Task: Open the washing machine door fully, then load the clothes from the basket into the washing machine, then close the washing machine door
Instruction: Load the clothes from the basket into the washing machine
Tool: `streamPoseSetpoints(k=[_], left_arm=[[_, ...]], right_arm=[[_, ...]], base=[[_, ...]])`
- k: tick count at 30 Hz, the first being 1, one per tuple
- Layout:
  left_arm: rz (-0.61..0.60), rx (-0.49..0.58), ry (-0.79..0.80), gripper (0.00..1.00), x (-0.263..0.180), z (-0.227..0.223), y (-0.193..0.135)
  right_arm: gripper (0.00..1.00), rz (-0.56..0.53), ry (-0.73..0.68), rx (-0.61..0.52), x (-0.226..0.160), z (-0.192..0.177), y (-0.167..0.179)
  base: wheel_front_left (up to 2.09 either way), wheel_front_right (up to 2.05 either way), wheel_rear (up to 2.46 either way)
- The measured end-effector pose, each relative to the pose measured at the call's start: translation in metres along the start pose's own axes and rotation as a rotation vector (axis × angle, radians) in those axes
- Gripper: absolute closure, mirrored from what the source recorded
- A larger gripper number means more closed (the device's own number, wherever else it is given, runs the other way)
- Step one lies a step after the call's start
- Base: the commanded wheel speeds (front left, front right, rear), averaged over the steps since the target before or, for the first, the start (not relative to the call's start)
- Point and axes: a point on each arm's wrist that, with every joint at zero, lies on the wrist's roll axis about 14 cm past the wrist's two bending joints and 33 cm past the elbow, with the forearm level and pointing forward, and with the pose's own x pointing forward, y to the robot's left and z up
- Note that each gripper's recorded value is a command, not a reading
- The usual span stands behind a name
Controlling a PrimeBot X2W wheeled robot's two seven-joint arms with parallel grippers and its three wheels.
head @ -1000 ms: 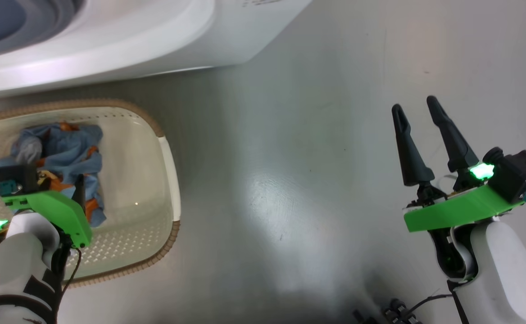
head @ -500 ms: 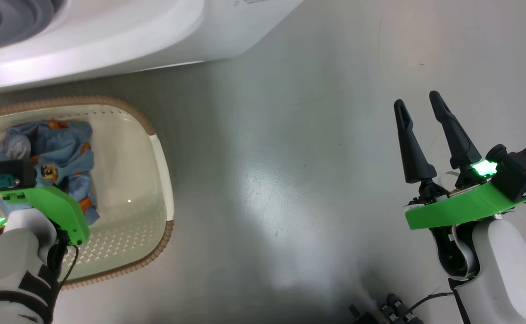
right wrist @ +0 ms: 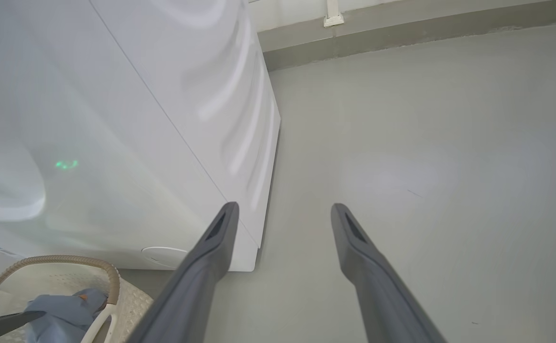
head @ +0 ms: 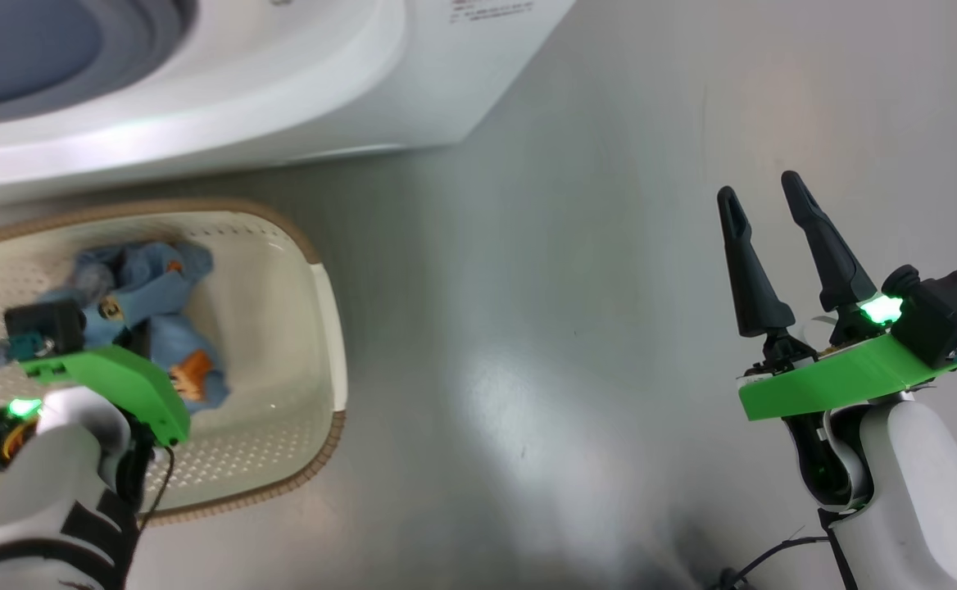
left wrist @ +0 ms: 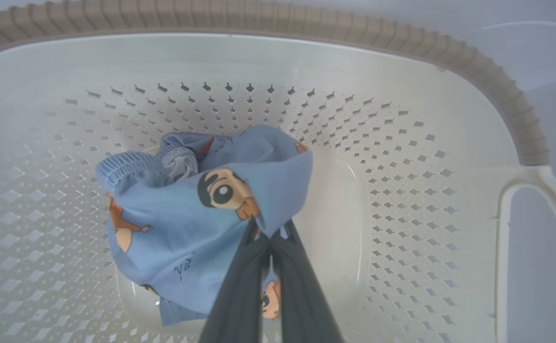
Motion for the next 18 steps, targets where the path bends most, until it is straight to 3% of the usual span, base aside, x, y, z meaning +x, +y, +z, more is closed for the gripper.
streamPoseSetpoints(k=[18], left_arm=[[0.0,-0.1,-0.303,1.0,-0.085,0.065,-0.001]], right_arm=[[0.0,0.061,-0.071,0.0,-0.033,0.042,0.031]], base=[[0.0,0.0,0.0]])
